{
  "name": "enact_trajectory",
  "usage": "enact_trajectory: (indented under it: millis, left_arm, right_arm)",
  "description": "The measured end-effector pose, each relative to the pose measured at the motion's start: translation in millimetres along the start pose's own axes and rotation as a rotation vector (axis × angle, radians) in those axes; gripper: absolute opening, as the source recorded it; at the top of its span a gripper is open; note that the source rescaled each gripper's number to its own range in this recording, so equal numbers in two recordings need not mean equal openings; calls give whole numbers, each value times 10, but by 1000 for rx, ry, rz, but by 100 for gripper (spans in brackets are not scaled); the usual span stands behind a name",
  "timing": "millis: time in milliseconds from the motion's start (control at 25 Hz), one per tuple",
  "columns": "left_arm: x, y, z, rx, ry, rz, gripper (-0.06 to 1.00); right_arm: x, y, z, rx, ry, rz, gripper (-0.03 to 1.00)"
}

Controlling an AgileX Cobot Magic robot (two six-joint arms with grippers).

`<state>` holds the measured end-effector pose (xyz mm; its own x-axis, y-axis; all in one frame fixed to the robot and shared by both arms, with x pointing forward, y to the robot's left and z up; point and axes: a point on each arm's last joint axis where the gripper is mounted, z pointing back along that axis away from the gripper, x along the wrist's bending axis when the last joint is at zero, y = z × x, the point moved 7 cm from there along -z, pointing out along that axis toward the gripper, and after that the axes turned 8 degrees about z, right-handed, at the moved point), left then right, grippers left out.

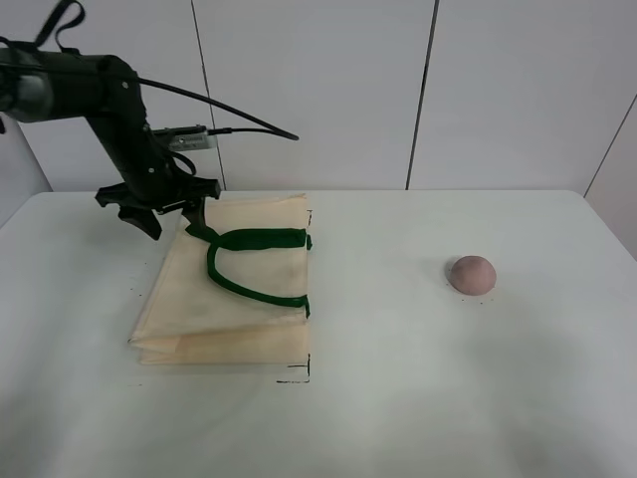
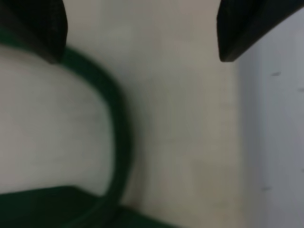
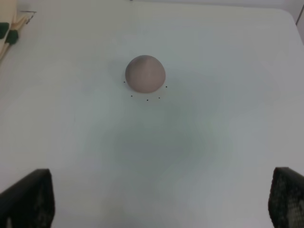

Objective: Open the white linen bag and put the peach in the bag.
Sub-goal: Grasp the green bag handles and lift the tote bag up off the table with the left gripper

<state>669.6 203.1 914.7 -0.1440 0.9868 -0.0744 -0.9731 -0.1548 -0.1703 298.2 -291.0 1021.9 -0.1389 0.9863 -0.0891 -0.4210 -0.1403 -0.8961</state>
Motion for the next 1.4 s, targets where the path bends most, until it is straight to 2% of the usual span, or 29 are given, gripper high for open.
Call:
enact_trajectory:
  millis: [160,360,920,1120,1200,1240,1320,1400]
  left_arm:
    - [-205,8,-216,4,0,23,98]
    - [-294,11,-444,3,-2,36,98]
    - [-195,4,-958,12,-75,40,97]
    - [-191,9,-992,15,-78,40,95]
    - [-198,5,-997,15,-75,44,86]
    - [-204,9,-1000,16,-74,44,78]
    - [-221,10,-999,15,-69,45,56]
    - [-232,8,-998,15,-63,49,26]
  right_arm:
    - [0,0,0,0,0,0,100]
    - [0,0,0,0,0,0,100]
    - [0,0,0,0,0,0,100]
    - [0,0,0,0,0,0,100]
    - [0,0,0,0,0,0,100]
    - [0,0,0,0,0,0,100]
    - [0,0,0,0,0,0,100]
    - [0,0,0,0,0,0,100]
